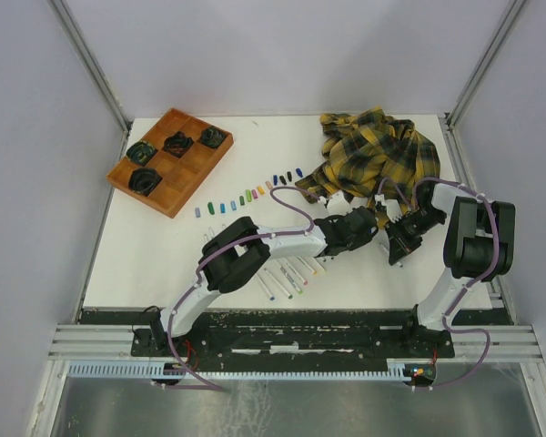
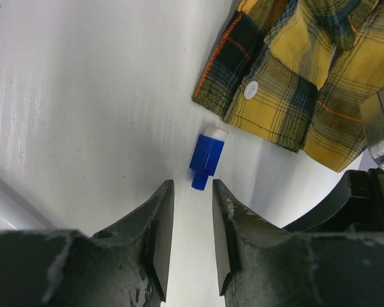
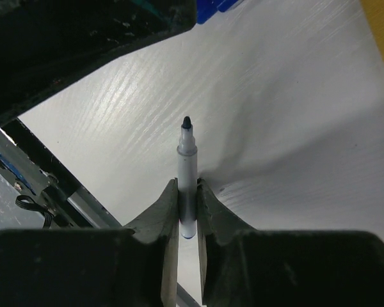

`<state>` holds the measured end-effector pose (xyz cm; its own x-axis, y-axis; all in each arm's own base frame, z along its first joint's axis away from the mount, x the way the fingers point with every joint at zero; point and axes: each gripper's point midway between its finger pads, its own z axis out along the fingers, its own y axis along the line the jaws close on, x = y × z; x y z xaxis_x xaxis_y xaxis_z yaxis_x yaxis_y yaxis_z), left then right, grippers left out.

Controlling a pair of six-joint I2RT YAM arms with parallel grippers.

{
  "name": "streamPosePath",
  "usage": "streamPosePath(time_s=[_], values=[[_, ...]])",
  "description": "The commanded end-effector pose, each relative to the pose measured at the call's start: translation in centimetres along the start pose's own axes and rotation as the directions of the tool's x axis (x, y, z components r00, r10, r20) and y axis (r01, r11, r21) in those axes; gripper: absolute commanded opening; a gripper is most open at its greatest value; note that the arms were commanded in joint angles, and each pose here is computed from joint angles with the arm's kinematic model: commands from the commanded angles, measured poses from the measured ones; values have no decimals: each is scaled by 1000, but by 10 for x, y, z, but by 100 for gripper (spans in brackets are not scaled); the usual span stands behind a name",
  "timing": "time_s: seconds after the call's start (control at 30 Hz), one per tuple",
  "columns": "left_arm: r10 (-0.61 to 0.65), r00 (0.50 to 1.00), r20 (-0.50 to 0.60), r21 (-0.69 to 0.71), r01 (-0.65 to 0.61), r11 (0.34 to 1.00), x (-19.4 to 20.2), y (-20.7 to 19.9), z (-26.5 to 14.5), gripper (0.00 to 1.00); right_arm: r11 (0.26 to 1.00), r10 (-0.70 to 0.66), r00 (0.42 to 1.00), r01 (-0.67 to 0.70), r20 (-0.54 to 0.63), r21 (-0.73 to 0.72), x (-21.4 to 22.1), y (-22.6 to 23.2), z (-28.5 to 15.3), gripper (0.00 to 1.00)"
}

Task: Open the pen caps
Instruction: Place the pen cap at the center of the board.

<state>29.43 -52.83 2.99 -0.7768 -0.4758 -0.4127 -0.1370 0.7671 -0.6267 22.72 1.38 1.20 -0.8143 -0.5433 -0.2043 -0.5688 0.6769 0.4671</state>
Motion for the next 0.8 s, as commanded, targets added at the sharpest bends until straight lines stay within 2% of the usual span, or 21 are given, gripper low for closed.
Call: streamPosePath(time_s=[0.0,0.17,0.37,0.57,0.77], values=[[-43,999,5,-17,43,999,-1,3,8,38,999,-21,1000,21,-7,37,-3,-11,1,21],[-39,999,5,-17,39,999,-1,6,8,38,997,-3,1000,4,-12,72,-2,-17,1,26],[-41,999,18,58,40,998,-17,-21,-19,38,996,9,1000,-8,-13,90,-4,-20,-1,32],[-67,997,50,149,59,987,-37,-35,-55,39,997,6,1000,-6,7,79,-8,-15,-6,33],[-66,992,111,205,42,978,-61,-31,-96,39,996,-14,999,9,53,93,-18,-6,-21,36]])
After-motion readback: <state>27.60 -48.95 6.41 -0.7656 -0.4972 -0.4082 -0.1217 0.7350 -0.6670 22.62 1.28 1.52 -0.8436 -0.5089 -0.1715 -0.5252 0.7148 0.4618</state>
